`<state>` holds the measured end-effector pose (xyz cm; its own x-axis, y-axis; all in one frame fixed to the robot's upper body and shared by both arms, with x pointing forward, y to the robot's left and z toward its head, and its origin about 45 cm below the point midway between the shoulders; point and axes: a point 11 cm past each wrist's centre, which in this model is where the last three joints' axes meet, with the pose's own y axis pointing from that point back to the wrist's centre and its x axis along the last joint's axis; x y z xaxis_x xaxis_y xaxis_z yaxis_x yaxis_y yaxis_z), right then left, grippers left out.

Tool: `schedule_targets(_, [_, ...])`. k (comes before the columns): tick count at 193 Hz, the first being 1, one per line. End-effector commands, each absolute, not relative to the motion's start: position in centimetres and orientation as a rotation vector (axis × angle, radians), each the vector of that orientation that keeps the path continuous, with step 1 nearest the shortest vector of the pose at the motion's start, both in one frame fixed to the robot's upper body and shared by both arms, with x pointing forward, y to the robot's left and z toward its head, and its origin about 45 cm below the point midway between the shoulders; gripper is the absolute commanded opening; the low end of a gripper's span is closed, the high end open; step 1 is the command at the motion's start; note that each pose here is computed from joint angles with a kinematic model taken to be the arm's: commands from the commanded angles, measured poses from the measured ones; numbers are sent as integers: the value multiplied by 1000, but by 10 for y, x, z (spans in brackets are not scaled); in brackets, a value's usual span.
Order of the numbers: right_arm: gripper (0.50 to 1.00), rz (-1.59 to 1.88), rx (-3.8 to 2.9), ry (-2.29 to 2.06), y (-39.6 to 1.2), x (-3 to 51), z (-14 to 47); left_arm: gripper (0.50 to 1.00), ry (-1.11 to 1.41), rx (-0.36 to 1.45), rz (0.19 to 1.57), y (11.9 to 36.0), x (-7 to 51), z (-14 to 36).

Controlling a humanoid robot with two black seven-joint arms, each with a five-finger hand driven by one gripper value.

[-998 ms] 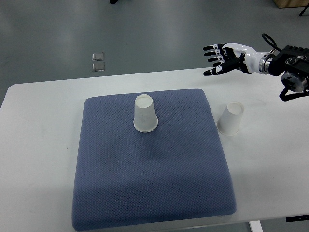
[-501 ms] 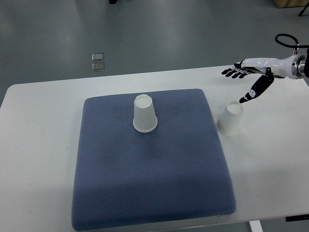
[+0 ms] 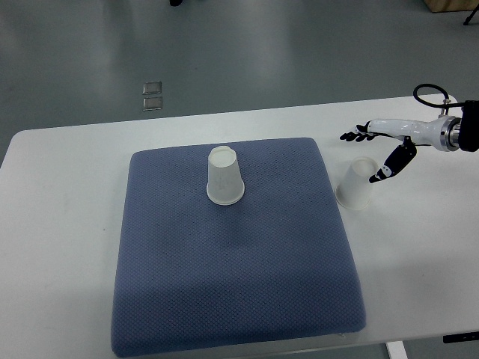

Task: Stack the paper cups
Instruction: 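Lower the right hand down beside the white cup on the table, then close the right hand fingers around the white cup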

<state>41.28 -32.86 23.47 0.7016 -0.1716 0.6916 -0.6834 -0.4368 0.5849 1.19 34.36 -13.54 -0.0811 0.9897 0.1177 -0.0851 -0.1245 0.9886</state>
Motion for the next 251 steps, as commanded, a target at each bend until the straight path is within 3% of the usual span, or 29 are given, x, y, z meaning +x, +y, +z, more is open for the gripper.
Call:
schedule_targets(1, [913, 674, 1943, -685, -340, 414, 230, 1000, 1138, 1193, 1396, 344, 11, -135])
schedule_targets(142, [901, 648, 1932, -722, -329, 418, 193, 1000, 1136, 1193, 1395, 344, 12, -135])
schedule_targets(154, [887, 646, 1933, -722, -329, 417, 192, 1000, 1137, 1194, 1395, 344, 11, -135])
schedule_targets(169, [795, 646, 1933, -724, -329, 417, 192, 1000, 1137, 1194, 1395, 344, 11, -135])
schedule_targets(251, [768, 641, 1935, -716, -329, 415, 189, 1000, 1138, 1193, 1396, 344, 11, -135])
